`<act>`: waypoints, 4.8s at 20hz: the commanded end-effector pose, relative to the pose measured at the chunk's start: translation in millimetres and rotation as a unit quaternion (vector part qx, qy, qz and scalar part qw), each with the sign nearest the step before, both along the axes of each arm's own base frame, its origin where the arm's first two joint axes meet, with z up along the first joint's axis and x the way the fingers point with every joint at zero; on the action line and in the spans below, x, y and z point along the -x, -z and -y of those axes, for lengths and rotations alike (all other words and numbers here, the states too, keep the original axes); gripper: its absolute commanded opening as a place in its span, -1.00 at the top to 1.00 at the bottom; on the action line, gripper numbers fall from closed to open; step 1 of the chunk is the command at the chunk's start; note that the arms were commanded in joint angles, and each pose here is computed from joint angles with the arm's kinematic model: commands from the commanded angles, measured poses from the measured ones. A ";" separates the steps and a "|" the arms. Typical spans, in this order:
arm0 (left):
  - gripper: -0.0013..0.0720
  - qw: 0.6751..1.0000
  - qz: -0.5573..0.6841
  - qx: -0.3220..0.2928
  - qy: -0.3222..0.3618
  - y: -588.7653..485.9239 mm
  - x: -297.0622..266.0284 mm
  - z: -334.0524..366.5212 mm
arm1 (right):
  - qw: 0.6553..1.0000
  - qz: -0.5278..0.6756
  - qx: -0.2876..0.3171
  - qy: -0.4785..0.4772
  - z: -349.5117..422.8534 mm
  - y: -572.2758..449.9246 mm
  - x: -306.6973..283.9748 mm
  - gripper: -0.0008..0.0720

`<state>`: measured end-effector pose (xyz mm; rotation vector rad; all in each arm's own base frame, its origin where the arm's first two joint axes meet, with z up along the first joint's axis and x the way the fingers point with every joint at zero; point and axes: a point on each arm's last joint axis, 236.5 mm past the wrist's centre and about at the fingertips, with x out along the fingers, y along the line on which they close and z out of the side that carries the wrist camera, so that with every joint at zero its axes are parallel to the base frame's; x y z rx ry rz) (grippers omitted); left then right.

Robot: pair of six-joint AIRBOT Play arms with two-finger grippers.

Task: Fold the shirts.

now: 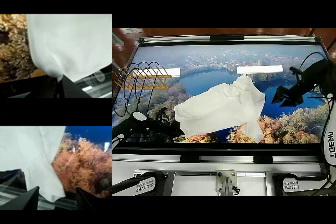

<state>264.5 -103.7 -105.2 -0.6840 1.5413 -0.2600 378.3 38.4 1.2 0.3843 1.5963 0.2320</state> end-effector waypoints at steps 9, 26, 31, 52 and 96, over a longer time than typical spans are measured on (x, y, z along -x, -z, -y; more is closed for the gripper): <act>0.86 0.996 0.085 0.009 -0.012 -61.8 -25.5 -11.2 | 0.999 -0.048 -0.012 0.003 -69.0 119.8 7.9 -0.50; 0.86 0.843 0.526 -0.100 0.055 -385.1 -109.6 -28.6 | 0.908 0.405 0.036 -0.100 -60.2 -193.5 -61.1 0.80; 0.86 0.579 0.782 -0.226 -0.042 -668.3 11.0 -53.5 | 0.598 0.787 0.148 0.019 -3.8 -545.9 66.5 0.80; 0.86 0.867 0.428 -0.242 -0.076 -386.9 -43.5 -126.8 | 0.868 0.436 0.238 0.014 46.3 -317.6 -15.4 0.80; -0.77 1.000 -0.024 0.004 -0.002 -1.3 -13.7 -88.4 | 0.996 -0.038 0.074 0.022 37.5 -16.3 -0.8 -0.62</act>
